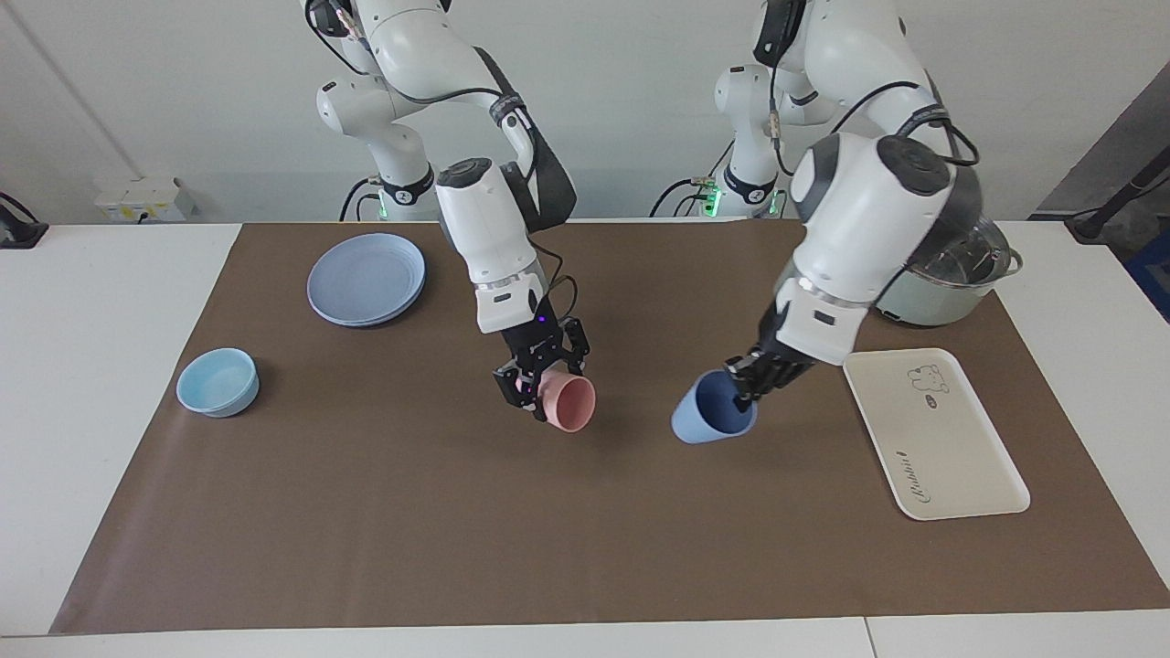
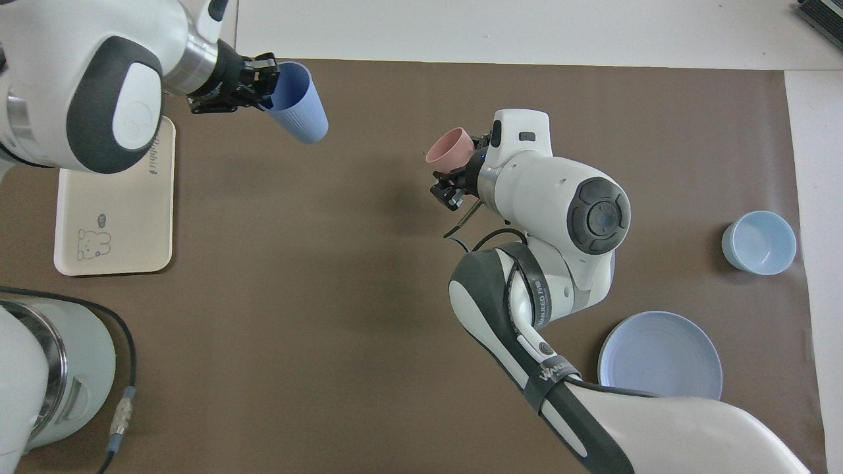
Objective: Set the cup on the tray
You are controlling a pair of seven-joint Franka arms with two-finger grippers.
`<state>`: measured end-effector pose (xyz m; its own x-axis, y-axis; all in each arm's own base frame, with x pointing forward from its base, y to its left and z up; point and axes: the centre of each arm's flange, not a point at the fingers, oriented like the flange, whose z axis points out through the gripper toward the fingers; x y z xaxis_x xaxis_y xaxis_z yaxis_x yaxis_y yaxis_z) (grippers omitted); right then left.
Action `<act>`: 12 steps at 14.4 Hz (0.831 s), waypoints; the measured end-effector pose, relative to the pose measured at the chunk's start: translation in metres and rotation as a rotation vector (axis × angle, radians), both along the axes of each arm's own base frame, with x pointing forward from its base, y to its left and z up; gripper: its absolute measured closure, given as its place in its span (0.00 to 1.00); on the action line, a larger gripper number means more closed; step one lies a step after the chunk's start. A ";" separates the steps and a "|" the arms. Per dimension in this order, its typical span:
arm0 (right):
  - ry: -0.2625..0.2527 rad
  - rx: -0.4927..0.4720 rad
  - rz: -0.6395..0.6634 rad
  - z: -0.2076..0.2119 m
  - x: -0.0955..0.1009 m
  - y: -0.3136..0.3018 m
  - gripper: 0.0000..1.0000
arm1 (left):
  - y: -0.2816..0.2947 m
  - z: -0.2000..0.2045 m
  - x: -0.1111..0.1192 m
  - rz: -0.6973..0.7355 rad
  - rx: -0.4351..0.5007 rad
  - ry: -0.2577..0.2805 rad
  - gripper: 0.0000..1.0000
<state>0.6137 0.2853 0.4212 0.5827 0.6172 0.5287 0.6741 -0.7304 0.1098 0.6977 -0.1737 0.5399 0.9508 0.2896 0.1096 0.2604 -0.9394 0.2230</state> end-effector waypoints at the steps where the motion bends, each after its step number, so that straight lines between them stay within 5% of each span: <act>1: -0.002 0.001 -0.004 0.001 0.001 -0.003 0.18 | 0.029 0.002 0.006 0.001 0.025 -0.015 0.95; 7: -0.137 0.077 -0.145 0.017 0.028 -0.058 0.18 | 0.227 -0.003 0.018 -0.064 0.129 -0.119 0.95; 12: -0.146 0.240 -0.215 0.005 0.042 -0.119 0.18 | 0.324 -0.073 -0.024 -0.077 0.202 -0.160 0.95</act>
<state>0.6561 0.1667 0.4260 0.5932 0.3363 0.7314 0.4917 -0.8708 0.0015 0.6736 0.1507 0.4665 0.9353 0.1739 0.3081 0.1630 -0.9847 0.0612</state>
